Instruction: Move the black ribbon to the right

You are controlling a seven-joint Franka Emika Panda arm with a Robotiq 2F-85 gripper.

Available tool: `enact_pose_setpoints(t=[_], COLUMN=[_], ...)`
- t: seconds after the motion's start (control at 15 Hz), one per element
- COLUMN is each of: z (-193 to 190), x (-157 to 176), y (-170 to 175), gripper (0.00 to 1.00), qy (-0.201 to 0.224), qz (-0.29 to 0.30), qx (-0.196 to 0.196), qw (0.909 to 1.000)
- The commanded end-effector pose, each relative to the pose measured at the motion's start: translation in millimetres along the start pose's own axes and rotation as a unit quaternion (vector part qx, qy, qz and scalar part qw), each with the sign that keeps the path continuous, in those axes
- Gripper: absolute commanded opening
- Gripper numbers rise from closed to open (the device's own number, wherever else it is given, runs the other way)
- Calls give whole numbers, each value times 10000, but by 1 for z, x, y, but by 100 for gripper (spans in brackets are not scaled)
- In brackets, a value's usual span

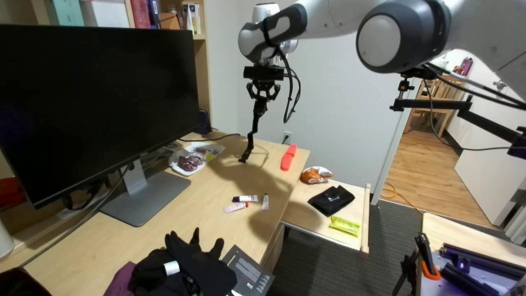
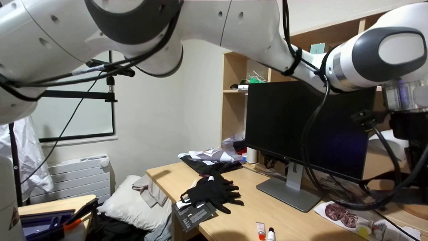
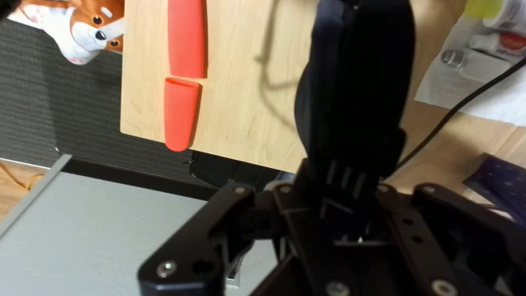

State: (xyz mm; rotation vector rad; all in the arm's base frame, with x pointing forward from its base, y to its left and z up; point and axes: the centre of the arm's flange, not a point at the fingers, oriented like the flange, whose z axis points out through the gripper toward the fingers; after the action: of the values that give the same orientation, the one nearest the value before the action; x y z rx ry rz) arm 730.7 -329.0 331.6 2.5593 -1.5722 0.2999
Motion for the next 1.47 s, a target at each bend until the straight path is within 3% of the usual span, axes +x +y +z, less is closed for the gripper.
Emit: enact_pose_setpoints(t=[0.0,0.13,0.4,0.47,0.73,0.8,1.4], z=[39,61,84,80,84,84,148], x=[28,21,7,-9,-11,-11,9], y=[-15,-8,-6,8,7,7,-24], gripper=[8,8,8,9,12,9,8], qy=[-201,-324,-596,-434,-454,-452,-1054], qz=[540,588,414,443,431,432,1953], qx=[-301,-389,-125,-329,-345,-347,-680], qw=[9979,9970,9973,9975,9974,9974,9727])
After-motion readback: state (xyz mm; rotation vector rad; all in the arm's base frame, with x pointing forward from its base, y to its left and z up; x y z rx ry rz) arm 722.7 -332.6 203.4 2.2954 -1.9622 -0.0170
